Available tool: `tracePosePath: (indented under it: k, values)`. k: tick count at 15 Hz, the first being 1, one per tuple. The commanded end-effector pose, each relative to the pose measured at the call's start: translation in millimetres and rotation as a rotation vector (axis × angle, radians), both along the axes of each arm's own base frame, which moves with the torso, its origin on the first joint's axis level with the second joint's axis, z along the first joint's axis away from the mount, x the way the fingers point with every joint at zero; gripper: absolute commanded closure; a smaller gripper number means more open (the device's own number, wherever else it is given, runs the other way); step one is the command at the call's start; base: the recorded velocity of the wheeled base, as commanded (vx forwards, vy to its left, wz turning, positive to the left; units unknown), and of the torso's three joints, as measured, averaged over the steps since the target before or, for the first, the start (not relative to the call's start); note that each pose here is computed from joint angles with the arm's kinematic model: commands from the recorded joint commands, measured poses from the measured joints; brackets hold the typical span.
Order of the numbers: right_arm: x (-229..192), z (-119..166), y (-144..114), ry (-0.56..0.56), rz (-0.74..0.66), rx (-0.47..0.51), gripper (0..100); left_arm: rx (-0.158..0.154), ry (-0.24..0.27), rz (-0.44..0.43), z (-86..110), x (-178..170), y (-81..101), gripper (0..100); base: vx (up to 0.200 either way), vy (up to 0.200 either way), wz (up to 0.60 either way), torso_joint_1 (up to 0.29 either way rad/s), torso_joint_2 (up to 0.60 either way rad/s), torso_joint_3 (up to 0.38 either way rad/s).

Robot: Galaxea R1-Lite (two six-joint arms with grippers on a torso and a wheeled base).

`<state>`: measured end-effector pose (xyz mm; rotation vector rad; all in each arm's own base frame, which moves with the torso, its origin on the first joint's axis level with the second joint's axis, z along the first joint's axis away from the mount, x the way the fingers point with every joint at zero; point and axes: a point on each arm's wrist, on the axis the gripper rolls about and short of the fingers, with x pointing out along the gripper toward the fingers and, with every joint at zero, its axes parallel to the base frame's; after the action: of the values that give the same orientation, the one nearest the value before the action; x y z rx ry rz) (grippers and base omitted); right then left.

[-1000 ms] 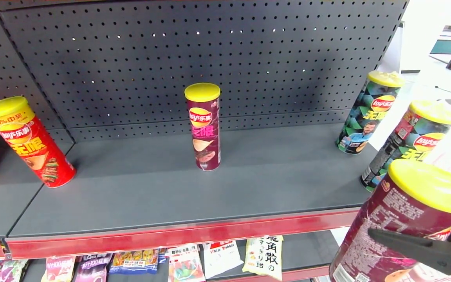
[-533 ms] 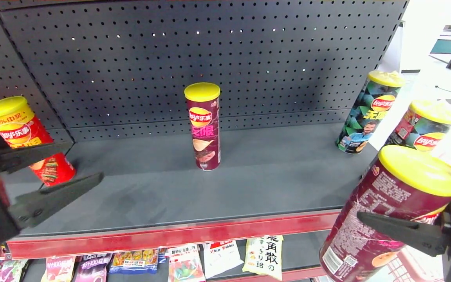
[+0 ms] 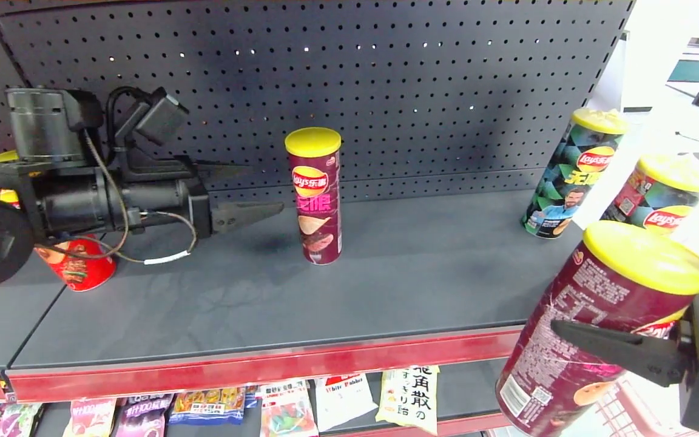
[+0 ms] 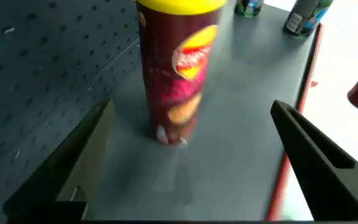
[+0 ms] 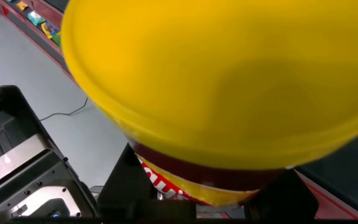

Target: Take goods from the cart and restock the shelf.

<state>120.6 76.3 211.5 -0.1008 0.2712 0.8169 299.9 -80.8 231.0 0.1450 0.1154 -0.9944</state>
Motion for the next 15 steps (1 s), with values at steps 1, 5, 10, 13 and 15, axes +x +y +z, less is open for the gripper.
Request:
tracePosePath:
  k: [1,5,10,13,15]
  values:
    - [0.2,0.0,-0.8,-0.001,-0.005,0.000,100,0.007,0.040,-0.042,-18.4,32.4,-16.6,0,0.000,0.000,0.00,0.000,0.00,0.000]
    - [-0.1,0.1,-1.0,-0.001,-0.005,0.000,100,0.002,0.021,-0.069,-19.9,54.0,-30.7,0,0.000,0.000,0.00,0.000,0.00,0.000]
    - [-0.9,0.7,-1.5,-0.006,-0.008,0.002,100,-0.009,-0.001,-0.117,-18.7,70.8,-52.2,0,0.000,0.000,0.00,0.000,0.00,0.000]
    - [-0.5,1.1,-2.0,-0.007,-0.013,0.002,100,-0.014,-0.001,-0.135,-20.3,75.9,-58.4,0,0.000,0.000,0.00,0.000,0.00,0.000]
    - [0.5,2.0,-2.0,-0.009,-0.016,0.002,100,-0.023,0.012,-0.143,-22.0,78.9,-62.1,0,0.000,0.000,0.00,0.000,0.00,0.000]
